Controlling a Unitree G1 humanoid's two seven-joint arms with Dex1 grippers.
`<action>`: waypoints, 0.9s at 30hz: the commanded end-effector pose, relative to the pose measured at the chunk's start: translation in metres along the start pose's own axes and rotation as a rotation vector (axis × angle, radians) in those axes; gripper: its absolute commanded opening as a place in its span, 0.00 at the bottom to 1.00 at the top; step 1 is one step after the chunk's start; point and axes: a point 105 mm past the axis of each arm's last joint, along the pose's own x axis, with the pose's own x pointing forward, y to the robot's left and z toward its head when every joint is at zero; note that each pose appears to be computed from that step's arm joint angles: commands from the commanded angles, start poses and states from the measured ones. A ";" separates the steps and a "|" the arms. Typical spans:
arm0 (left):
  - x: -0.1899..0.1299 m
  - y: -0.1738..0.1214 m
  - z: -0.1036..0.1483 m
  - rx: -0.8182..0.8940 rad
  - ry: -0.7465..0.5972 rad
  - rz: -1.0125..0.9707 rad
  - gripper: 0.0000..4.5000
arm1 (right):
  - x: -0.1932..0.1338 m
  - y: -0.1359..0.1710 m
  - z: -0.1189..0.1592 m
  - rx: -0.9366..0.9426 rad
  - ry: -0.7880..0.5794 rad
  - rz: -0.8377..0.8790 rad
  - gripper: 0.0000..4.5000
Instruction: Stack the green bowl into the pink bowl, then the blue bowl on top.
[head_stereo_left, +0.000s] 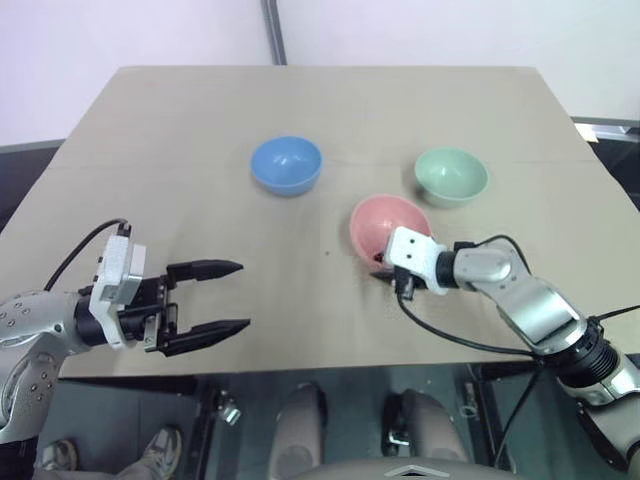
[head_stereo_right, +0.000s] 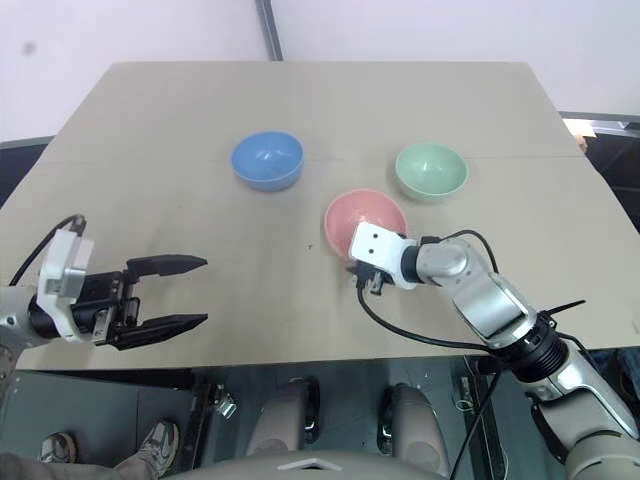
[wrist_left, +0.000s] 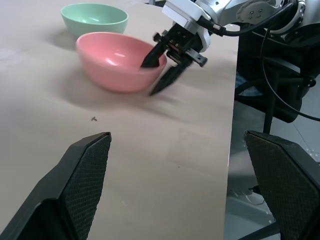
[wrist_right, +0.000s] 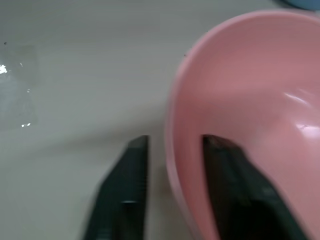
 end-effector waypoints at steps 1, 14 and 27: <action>-0.005 -0.002 0.010 0.044 -0.008 0.015 1.00 | -0.023 -0.010 0.041 -0.035 -0.167 -0.039 0.85; 0.004 0.004 0.014 0.057 -0.027 -0.008 1.00 | -0.081 -0.114 0.001 -0.112 -0.018 -0.290 0.85; 0.005 -0.003 0.011 0.060 -0.013 -0.019 1.00 | -0.051 -0.149 -0.064 -0.265 0.229 -0.188 0.66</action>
